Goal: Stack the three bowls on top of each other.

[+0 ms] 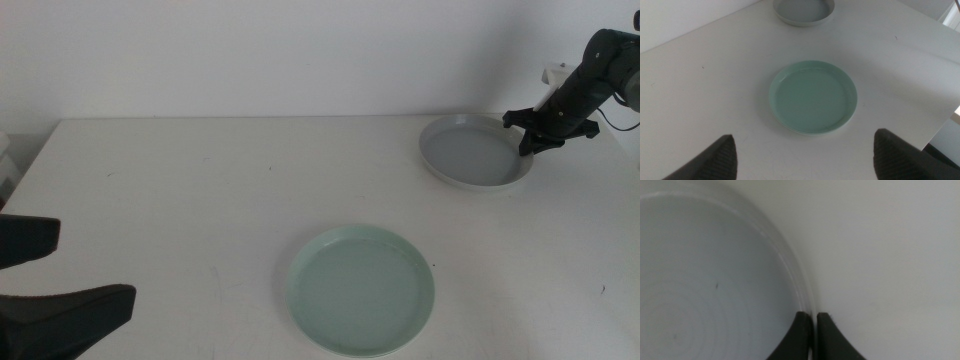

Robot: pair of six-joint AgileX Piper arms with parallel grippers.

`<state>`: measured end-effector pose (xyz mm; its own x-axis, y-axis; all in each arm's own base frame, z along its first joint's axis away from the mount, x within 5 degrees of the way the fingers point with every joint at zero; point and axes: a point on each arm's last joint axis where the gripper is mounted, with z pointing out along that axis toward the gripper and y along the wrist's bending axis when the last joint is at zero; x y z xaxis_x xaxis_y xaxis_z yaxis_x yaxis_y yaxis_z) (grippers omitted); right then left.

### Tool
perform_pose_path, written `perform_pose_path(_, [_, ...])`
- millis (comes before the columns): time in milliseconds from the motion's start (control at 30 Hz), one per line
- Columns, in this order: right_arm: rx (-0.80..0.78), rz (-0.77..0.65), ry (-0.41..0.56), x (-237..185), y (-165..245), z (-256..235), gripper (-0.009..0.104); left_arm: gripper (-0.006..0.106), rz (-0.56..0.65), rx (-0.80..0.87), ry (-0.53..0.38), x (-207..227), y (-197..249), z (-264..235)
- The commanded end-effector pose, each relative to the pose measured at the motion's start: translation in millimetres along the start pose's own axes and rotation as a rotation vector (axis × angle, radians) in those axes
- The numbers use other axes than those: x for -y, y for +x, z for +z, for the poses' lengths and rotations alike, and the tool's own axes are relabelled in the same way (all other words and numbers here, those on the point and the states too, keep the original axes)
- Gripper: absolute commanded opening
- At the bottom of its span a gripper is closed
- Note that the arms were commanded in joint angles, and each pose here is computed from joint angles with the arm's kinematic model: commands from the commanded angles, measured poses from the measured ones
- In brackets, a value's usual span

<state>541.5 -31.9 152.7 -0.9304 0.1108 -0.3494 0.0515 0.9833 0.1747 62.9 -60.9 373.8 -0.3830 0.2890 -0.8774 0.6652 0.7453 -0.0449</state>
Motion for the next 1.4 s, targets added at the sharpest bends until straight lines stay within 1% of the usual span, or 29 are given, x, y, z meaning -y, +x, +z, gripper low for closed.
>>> perform_pose_path(0, [0.100,-0.046,-0.035,-10,-15,-56,-0.001,0.105,0.000,0.082,0.019,2,-11,-4])
perform_pose_path(200, [0.207,-0.032,-0.137,-30,-23,-118,-0.001,0.105,0.000,0.082,0.019,2,-11,-4])
perform_pose_path(367, [0.220,-0.019,-0.176,-42,-7,-159,-0.001,0.105,0.000,0.082,0.019,2,-11,-4])
perform_pose_path(500, [0.281,-0.010,-0.207,-49,23,-192,-0.001,0.105,0.000,0.082,0.019,2,-11,-4])
perform_pose_path(567, [0.301,0.004,-0.228,-53,44,-207,-0.001,0.105,0.000,0.082,0.019,2,-11,-4])
perform_pose_path(600, [0.314,0.015,-0.249,-56,67,-218,-0.001,0.105,0.000,0.082,0.019,2,-11,-4])
perform_pose_path(667, [0.337,0.020,-0.263,-58,85,-225,-0.001,0.105,0.000,0.082,0.019,2,-11,-4])
perform_pose_path(833, [0.296,0.012,-0.282,-63,131,-228,-0.001,0.105,0.000,0.082,0.019,2,-11,-4])
perform_pose_path(1000, [0.206,-0.020,-0.290,-81,166,-203,-0.001,0.105,0.000,0.082,0.019,2,-11,-4])
perform_pose_path(1100, [0.163,-0.068,-0.299,-99,181,-187,-0.001,0.105,0.000,0.082,0.019,2,-11,-4])
perform_pose_path(1367, [0.135,-0.163,-0.333,-146,205,-162,-0.001,0.105,0.000,0.082,0.019,2,-11,-4])
